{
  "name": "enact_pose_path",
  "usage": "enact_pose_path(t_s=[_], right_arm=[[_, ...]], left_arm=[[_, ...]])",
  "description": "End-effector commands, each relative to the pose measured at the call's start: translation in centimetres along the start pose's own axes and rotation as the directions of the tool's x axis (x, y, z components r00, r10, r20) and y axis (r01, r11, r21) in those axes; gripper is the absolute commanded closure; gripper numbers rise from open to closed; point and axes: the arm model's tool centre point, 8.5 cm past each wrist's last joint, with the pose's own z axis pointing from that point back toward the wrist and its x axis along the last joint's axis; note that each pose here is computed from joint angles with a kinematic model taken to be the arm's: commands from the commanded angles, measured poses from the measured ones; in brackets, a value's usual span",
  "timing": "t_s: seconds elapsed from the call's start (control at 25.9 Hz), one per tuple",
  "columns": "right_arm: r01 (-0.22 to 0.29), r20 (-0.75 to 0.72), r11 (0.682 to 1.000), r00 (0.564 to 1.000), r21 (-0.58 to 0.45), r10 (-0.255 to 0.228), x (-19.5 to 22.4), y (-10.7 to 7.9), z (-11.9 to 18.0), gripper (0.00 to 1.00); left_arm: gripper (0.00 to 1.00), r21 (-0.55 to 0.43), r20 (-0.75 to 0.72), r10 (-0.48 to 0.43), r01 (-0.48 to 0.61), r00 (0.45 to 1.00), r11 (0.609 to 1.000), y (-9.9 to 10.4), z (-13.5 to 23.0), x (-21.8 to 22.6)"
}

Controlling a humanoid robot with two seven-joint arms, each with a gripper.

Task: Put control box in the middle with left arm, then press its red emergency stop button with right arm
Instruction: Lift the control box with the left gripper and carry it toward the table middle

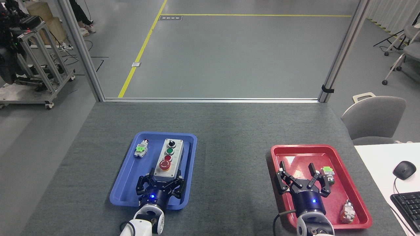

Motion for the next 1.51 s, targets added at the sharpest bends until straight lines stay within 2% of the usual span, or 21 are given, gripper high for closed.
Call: enact_pose_path(t_s=[0.0, 0.7, 0.73, 0.85, 0.93, 1.01, 1.04, 1.28, 1.43, 1.47], right_arm=[[0.0, 0.001, 1.0, 1.0, 0.0, 0.0, 0.0, 0.0, 0.0, 0.0], [0.002, -0.001, 1.0, 1.0, 0.0, -0.002, 0.0, 0.0, 0.0, 0.0], [0.002, -0.001, 1.0, 1.0, 0.0, -0.002, 0.0, 0.0, 0.0, 0.0], [0.002, -0.003, 1.0, 1.0, -0.002, -0.002, 0.0, 0.0, 0.0, 0.0], [0.011, -0.003, 1.0, 1.0, -0.004, -0.011, 0.0, -0.1, 0.0, 0.0], [0.017, -0.002, 1.0, 1.0, -0.008, -0.017, 0.0, -0.2, 0.0, 0.0], [0.016, -0.002, 1.0, 1.0, -0.009, -0.016, 0.0, -0.3, -0.1, 0.0], [0.018, -0.002, 1.0, 1.0, -0.013, -0.018, 0.0, -0.4, -0.1, 0.0], [0.018, -0.004, 1.0, 1.0, -0.013, -0.018, 0.0, -0.4, -0.1, 0.0], [0.02, -0.003, 1.0, 1.0, -0.014, -0.02, 0.1, -0.4, -0.2, 0.0]], left_arm=[[0.0, -0.014, -0.029, -0.015, 0.014, 0.999, 1.0, 0.0, -0.9, -0.5], [0.01, -0.068, -0.023, -0.036, 0.034, 0.999, 0.997, 0.1, -2.8, 0.0], [0.05, -0.074, -0.022, -0.037, 0.035, 0.999, 0.997, 0.0, -2.8, 0.0], [0.36, -0.083, -0.012, -0.041, 0.039, 0.999, 0.996, -0.2, -2.8, -0.1], [0.61, -0.085, -0.013, -0.044, 0.043, 0.999, 0.996, -0.2, -2.8, -0.3], [0.93, -0.079, -0.013, -0.04, 0.038, 0.999, 0.996, 0.0, -2.8, -0.4], [1.0, -0.076, -0.013, -0.035, 0.034, 0.999, 0.997, 0.1, -2.9, -0.4], [1.0, -0.021, -0.017, -0.029, 0.028, 0.999, 0.999, 2.1, -3.4, -0.6], [1.0, 0.105, 0.028, 0.027, -0.03, 0.999, 0.994, 5.6, -2.9, 0.0], [1.0, 0.124, 0.064, 0.058, -0.066, 0.996, 0.99, 5.7, -2.0, 0.4]])
